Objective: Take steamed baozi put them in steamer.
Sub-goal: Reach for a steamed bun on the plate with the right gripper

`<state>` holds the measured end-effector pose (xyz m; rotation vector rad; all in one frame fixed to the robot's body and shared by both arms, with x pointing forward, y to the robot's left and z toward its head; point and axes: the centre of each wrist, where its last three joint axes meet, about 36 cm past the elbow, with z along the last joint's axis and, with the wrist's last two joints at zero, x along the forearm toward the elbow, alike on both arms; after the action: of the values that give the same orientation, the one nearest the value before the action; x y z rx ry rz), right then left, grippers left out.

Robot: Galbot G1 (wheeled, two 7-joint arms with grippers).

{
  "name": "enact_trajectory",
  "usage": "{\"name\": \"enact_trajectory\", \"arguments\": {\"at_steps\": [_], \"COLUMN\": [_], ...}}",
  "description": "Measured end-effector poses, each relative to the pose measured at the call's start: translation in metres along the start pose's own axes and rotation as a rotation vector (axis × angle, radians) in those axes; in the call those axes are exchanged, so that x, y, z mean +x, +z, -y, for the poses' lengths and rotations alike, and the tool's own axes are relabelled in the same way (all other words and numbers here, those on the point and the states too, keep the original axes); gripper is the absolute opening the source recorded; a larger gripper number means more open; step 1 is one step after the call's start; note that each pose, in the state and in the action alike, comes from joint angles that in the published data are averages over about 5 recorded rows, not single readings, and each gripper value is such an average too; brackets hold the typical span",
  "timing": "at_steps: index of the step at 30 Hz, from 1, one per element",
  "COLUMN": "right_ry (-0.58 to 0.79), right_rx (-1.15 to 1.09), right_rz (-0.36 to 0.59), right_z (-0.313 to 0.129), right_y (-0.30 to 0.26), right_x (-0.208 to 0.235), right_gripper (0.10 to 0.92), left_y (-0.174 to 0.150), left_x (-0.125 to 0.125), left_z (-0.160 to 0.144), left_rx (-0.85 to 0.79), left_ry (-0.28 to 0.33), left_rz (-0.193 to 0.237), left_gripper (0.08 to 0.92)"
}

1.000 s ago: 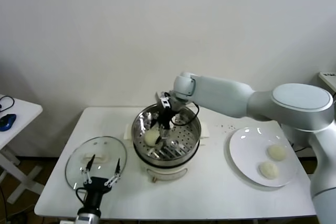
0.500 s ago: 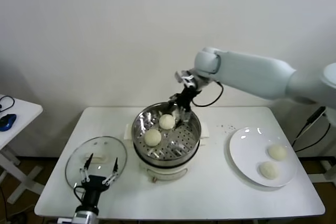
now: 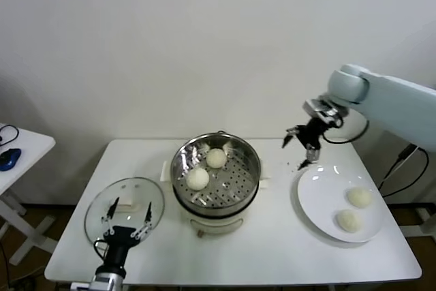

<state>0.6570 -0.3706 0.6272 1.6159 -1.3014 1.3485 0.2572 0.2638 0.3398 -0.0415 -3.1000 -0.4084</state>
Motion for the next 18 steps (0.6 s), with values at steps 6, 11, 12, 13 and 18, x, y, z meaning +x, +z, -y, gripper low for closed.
{"name": "enact_trajectory", "arguments": {"at_steps": [6,11,12,13,18], "right_ry": [-0.022,-0.053,-0.058,-0.063,-0.084], "right_rx": [-0.066,-0.104,-0.109,-0.114,-0.127], "right_rz": [-0.034,-0.072,-0.08,-0.088,-0.127], "right_z": [-0.045,-0.074,-0.079,-0.083,-0.099], "right_y": [0.052,0.079,0.083,0.087,0.099], "right_x": [-0.032,-0.058,-0.063,-0.067,-0.089], "right_gripper": [0.823,0.823,0.823,0.823,0.823], "left_y": [-0.002,-0.003,-0.002,-0.002,-0.001], "left_x": [0.004,0.009,0.01,0.011,0.015], "left_z": [0.006,0.01,0.01,0.01,0.011], "left_rx": [-0.001,0.0,0.0,-0.001,-0.002], "left_ry": [0.014,0.021,0.022,0.023,0.026], "left_rz": [0.005,0.004,0.003,0.002,-0.004], "left_gripper": [0.823,0.823,0.823,0.823,0.823]}}
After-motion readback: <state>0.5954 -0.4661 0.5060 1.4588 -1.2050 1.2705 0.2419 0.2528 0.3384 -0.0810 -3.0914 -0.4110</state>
